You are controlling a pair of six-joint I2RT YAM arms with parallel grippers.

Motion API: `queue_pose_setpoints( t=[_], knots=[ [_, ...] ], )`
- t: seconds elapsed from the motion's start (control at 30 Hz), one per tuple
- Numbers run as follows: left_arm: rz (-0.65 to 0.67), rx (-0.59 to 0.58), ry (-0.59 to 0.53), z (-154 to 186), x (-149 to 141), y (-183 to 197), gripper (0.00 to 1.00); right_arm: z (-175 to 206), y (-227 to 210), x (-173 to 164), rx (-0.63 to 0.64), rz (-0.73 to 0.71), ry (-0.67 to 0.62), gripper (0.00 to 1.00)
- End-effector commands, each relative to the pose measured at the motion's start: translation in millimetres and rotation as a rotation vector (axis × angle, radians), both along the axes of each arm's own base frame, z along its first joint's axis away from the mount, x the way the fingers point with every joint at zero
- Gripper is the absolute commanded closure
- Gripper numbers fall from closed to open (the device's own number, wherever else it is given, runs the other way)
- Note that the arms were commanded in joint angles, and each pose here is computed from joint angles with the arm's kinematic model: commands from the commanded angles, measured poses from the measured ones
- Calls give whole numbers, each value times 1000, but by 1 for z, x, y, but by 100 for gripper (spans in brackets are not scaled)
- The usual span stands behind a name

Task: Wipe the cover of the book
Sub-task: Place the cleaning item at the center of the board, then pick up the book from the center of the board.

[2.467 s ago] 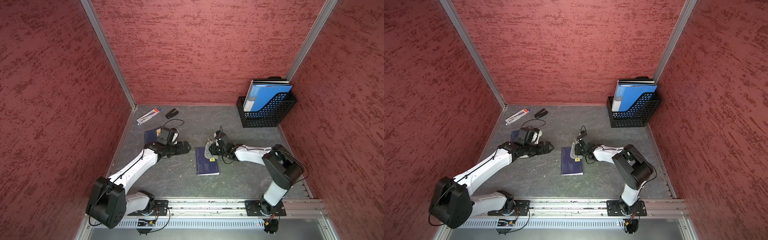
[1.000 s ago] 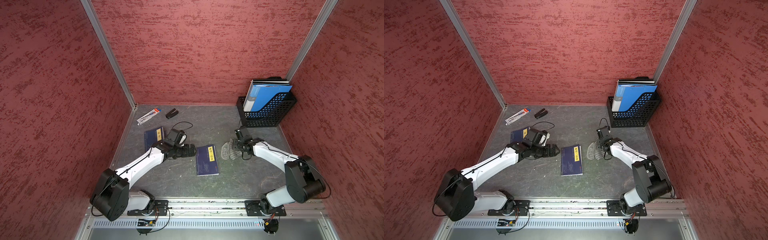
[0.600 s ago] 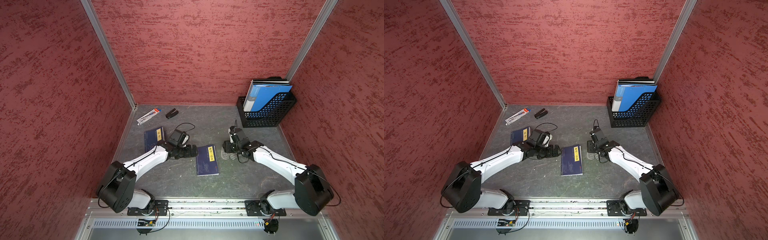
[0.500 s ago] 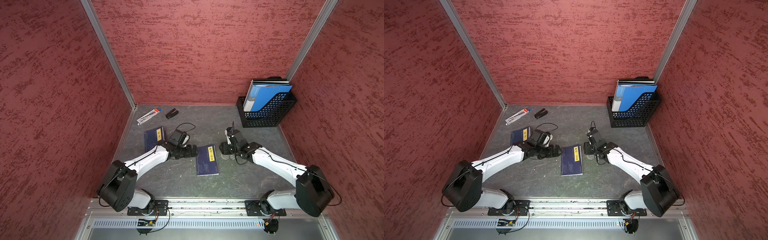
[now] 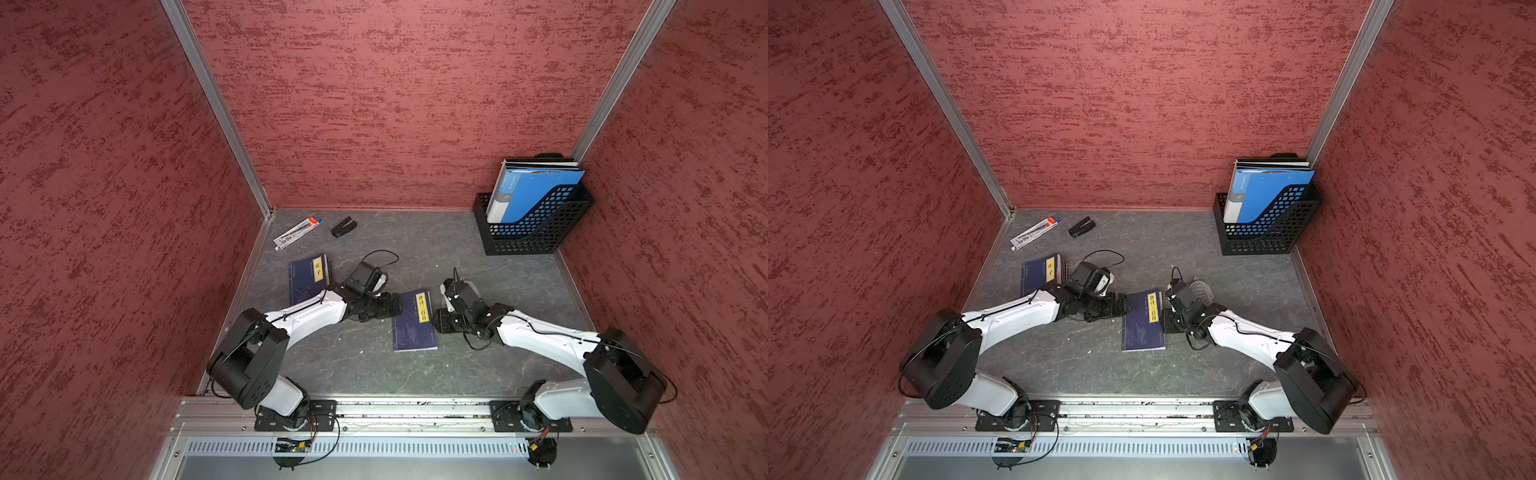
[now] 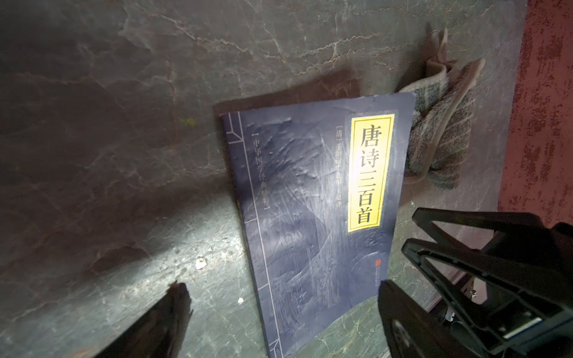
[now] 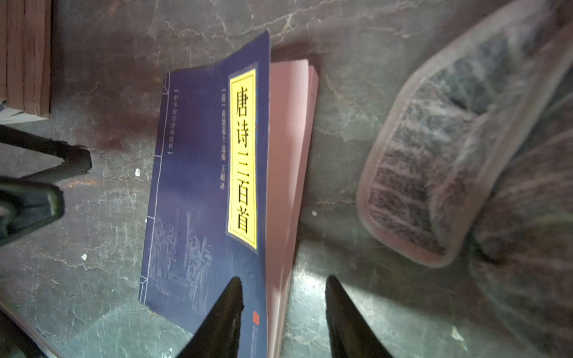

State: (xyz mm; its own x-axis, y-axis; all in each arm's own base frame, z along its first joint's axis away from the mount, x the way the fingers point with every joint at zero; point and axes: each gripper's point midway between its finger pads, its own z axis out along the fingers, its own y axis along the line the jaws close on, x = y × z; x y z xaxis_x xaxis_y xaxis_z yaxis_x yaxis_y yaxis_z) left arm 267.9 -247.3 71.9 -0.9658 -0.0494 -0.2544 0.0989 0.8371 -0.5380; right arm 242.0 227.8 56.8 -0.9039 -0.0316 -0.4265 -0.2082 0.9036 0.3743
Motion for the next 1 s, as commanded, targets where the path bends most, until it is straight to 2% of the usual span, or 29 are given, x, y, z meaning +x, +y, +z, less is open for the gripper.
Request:
queue_pose_setpoints(
  t=[0.0, 0.1, 0.67, 0.97],
  knots=[
    [-11, -26, 20, -5, -6, -8, 9, 1, 12, -1, 56, 4, 0, 59],
    [-17, -31, 30, -7, -9, -12, 15, -4, 15, -2, 59, 9, 10, 62],
    [-34, -22, 92, -29, -27, -17, 27, -36, 1, -7, -40, -32, 73, 76],
    [-34, -28, 99, -36, -26, -20, 32, -50, -2, -10, -62, -51, 108, 77]
  ],
)
